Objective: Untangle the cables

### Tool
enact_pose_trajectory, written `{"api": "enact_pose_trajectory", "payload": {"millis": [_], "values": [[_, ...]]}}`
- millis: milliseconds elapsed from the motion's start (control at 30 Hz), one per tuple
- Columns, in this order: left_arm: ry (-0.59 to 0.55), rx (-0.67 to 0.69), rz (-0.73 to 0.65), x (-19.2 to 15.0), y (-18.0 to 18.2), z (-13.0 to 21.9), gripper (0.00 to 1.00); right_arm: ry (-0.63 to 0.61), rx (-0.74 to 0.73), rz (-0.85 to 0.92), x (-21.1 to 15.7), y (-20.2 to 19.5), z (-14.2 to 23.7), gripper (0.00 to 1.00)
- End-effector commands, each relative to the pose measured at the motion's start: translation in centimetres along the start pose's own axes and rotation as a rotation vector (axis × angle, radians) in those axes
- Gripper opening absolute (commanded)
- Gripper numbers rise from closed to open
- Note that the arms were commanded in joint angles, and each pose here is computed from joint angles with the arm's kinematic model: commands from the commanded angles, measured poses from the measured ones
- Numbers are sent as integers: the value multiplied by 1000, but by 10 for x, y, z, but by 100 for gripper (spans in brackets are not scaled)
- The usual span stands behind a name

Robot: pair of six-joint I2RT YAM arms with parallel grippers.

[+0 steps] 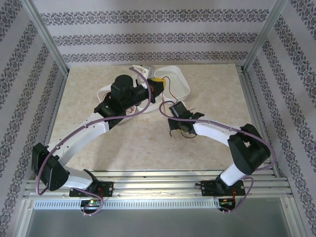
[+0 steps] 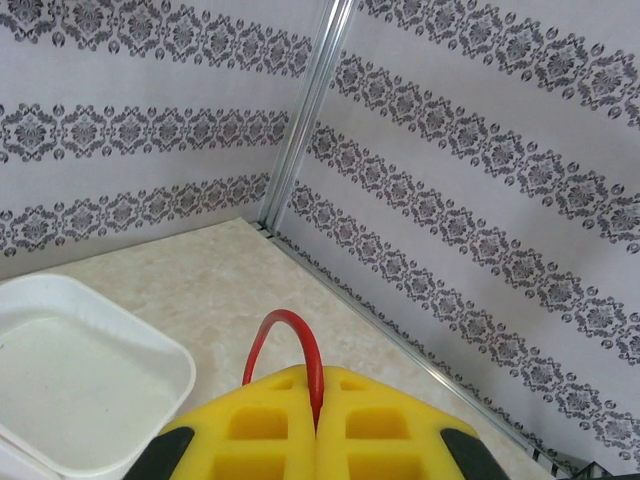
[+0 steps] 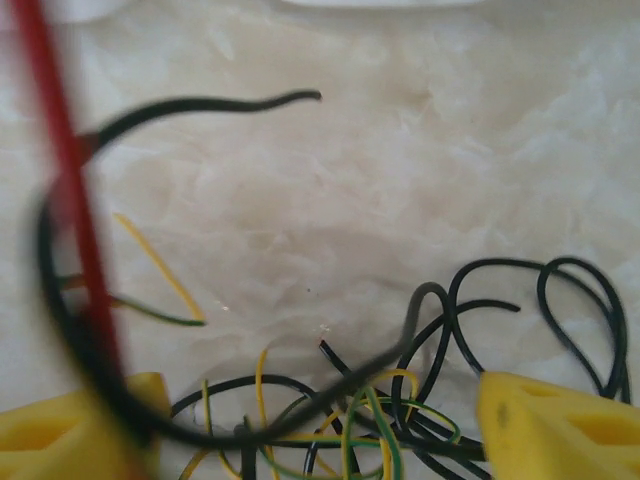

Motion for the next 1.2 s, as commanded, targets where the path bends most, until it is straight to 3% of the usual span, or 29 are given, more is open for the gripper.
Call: {"api": "enact_pose_trajectory", "payload": {"millis": [0, 133, 200, 400, 500, 1167], "values": [[-36, 1, -20, 19, -2, 12, 0, -30, -43, 15, 6, 2, -3, 66], [-34, 44, -52, 24, 0, 19, 0, -6, -44, 1, -2, -2, -8, 46], [-35, 79, -79, 28, 2, 24, 0, 5, -44, -14, -6, -5, -9, 43], [-62, 210, -139, 50, 12, 45, 0, 23, -48, -42, -13, -13, -11, 43], [-88, 239, -167, 61, 14, 54, 0, 28, -55, -44, -14, -15, -12, 50], [-103, 599, -337, 113, 60, 104, 0, 53, -63, -78, -19, -24, -15, 51]]}}
Point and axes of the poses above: each hand's point on the last joint's axis, 136 mm out from that joint toward the fingers, its own z axis back along the fingers, its own y axis along the line the jaws close on, x = y × z, the point moved 7 cm from there along z, back along the fingers, and after that the axes turned 8 degrees about -z, right-handed, at the moved point
